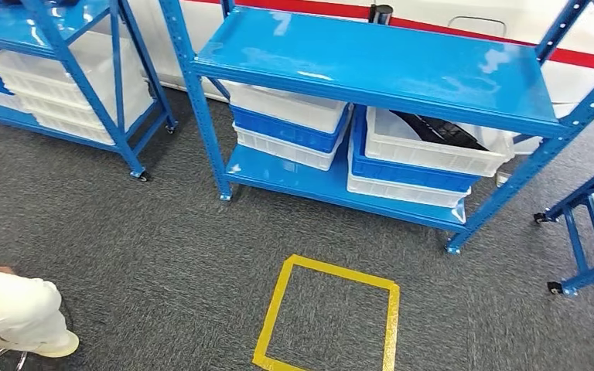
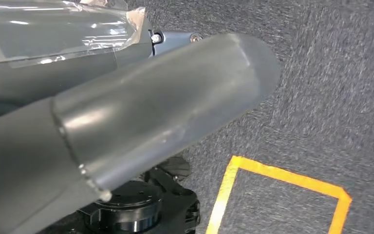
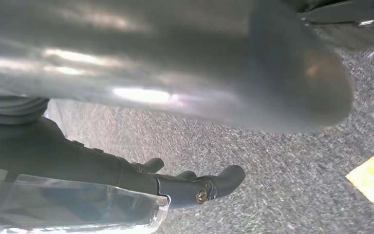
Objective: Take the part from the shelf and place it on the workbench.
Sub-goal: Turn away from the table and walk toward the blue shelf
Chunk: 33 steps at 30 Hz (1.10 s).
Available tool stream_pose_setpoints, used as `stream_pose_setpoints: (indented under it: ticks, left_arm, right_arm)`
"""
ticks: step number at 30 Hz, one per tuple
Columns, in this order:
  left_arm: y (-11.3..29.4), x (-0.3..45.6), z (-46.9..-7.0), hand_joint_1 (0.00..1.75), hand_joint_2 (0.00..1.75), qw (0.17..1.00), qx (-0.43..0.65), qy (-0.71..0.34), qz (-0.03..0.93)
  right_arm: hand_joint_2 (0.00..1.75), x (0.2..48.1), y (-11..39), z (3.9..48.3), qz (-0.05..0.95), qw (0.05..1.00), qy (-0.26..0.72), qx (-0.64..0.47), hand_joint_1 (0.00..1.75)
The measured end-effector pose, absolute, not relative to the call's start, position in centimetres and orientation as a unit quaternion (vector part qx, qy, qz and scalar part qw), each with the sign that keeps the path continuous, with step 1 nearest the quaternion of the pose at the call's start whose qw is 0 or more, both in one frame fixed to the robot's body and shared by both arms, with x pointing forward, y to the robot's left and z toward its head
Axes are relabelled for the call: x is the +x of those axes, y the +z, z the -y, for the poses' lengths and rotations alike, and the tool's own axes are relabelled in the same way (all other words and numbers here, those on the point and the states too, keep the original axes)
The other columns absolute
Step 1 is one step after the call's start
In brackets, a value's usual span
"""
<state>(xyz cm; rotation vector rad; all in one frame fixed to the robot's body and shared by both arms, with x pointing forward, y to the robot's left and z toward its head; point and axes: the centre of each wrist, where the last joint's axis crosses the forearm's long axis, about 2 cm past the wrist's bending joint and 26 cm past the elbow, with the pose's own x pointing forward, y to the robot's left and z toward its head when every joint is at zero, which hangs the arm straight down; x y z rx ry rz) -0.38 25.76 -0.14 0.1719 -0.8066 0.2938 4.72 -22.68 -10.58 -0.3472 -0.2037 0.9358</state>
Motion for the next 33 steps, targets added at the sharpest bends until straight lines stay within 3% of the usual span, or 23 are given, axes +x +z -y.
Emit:
stream_pose_setpoints:
  ticks: [33]
  left_arm:
    - [-0.7, 1.8, -26.3, 0.00, 0.00, 0.899, 0.083, 0.131, 0.410]
  right_arm:
    - [0.00, 5.0, -10.6, 22.8, 0.102, 0.879, 0.434, -0.170, 0.00]
